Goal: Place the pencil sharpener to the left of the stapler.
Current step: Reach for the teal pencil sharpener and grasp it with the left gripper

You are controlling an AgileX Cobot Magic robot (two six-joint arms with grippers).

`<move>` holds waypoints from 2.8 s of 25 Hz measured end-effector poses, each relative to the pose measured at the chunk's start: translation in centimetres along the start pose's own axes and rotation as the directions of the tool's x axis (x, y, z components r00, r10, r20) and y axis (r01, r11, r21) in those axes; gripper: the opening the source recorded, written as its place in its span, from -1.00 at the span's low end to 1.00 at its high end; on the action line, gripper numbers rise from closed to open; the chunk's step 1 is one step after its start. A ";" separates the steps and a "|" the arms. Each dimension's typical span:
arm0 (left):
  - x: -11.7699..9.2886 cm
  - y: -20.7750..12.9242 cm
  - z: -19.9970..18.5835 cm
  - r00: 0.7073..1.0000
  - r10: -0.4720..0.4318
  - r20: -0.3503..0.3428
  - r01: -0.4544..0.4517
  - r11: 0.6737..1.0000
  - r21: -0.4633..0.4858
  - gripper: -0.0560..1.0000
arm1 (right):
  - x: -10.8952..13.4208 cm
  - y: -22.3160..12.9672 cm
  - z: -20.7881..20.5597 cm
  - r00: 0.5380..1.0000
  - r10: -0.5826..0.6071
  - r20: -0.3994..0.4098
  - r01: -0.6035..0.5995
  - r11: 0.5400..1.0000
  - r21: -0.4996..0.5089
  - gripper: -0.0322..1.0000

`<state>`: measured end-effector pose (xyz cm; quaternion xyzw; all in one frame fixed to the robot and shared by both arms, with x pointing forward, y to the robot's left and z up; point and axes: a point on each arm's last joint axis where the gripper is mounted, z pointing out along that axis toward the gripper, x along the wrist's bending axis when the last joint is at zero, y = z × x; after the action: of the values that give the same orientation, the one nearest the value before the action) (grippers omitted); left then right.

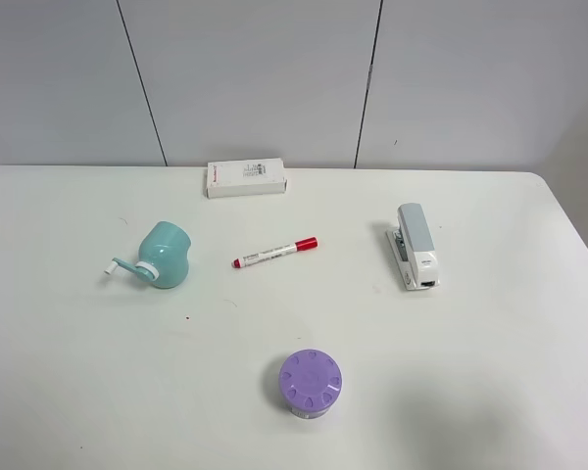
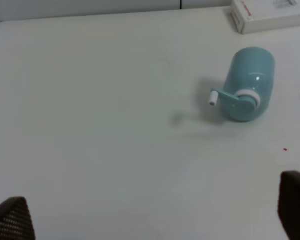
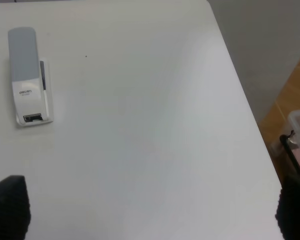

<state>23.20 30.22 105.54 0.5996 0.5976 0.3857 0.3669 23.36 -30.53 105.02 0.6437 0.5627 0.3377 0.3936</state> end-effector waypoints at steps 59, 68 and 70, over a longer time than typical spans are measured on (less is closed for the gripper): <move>-15.1 8.3 36.8 0.929 0.121 0.349 -0.356 0.549 0.756 0.99 | 0.0 0.0 0.0 1.000 0.000 0.000 0.000 1.000 0.000 0.98; -13.1 7.1 38.7 0.943 0.100 0.317 -0.321 0.524 0.789 0.99 | 0.0 0.0 0.0 1.000 0.000 0.000 0.000 1.000 0.000 0.98; -13.3 6.8 38.9 0.944 0.082 0.318 -0.311 0.533 0.786 0.99 | 0.0 0.0 0.0 1.000 0.000 0.000 0.000 1.000 0.000 0.98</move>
<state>61.37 17.65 94.53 0.8070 0.5864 0.0222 0.0659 23.36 -30.53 105.02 0.6437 0.5627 0.3378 0.3935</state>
